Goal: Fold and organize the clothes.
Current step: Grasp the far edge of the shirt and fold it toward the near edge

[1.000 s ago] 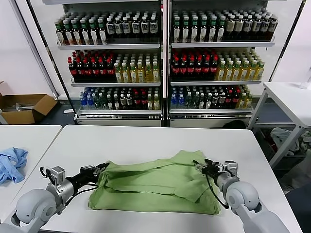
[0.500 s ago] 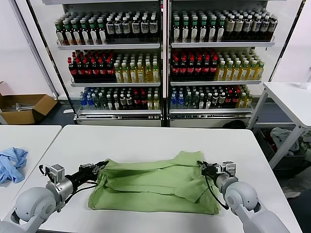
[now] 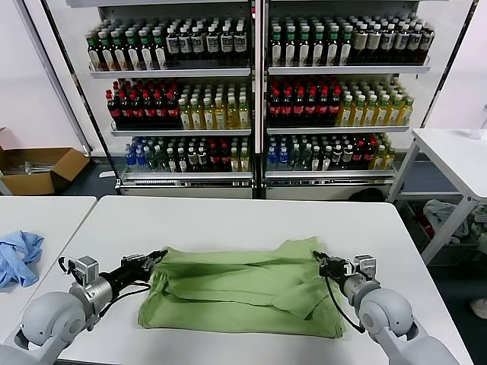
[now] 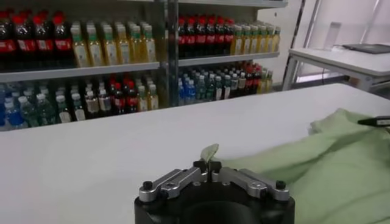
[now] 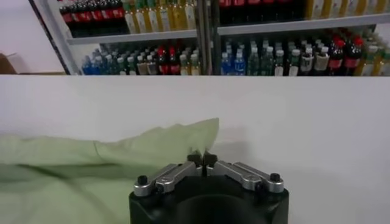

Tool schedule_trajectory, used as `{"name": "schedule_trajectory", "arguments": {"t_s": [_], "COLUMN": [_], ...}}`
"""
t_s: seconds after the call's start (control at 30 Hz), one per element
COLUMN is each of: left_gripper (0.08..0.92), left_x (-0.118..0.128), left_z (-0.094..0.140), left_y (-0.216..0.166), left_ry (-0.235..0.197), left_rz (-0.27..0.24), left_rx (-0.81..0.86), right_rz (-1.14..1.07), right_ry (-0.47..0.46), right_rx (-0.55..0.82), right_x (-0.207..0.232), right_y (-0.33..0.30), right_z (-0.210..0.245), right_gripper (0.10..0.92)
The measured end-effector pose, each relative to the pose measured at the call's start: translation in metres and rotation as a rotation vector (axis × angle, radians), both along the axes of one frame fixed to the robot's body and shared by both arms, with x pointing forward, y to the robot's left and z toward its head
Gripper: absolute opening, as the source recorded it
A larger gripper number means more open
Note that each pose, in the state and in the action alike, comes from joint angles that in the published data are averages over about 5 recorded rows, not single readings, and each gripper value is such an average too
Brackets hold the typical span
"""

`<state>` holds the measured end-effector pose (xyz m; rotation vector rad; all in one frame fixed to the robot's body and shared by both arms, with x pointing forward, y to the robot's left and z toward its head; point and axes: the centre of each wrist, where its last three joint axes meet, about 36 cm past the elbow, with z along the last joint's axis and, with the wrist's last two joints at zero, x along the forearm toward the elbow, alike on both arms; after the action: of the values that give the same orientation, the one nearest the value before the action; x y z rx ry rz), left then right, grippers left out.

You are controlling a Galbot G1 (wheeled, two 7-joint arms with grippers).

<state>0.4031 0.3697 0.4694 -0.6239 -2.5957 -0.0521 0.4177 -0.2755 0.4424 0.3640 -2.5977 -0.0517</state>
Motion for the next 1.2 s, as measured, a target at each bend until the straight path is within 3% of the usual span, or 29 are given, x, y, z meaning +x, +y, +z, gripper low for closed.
{"name": "schedule_trajectory", "arguments": {"t_s": [0.63, 0.93, 1.03, 1.2], "left_gripper": [0.092, 0.092, 0.092, 0.092], "left_x": [-0.003, 0.000, 0.001, 0.002], "left_z": [-0.002, -0.003, -0.002, -0.002], "left_y": [-0.004, -0.004, -0.004, -0.003], "left_ry": [0.002, 0.000, -0.001, -0.001], "left_rz": [-0.006, -0.006, -0.006, -0.007], "left_rx": [-0.010, -0.014, -0.012, -0.012], "right_rz": [0.000, -0.005, -0.003, -0.001], "right_ry": [-0.013, 0.002, 0.005, 0.011], "right_rx": [-0.032, -0.053, -0.056, -0.055], "right_x": [-0.007, -0.003, -0.002, 0.000], "right_y": [0.001, -0.002, -0.002, -0.002], "right_z": [-0.001, -0.009, -0.011, -0.014], "right_gripper": [0.127, 0.317, 0.314, 0.200]}}
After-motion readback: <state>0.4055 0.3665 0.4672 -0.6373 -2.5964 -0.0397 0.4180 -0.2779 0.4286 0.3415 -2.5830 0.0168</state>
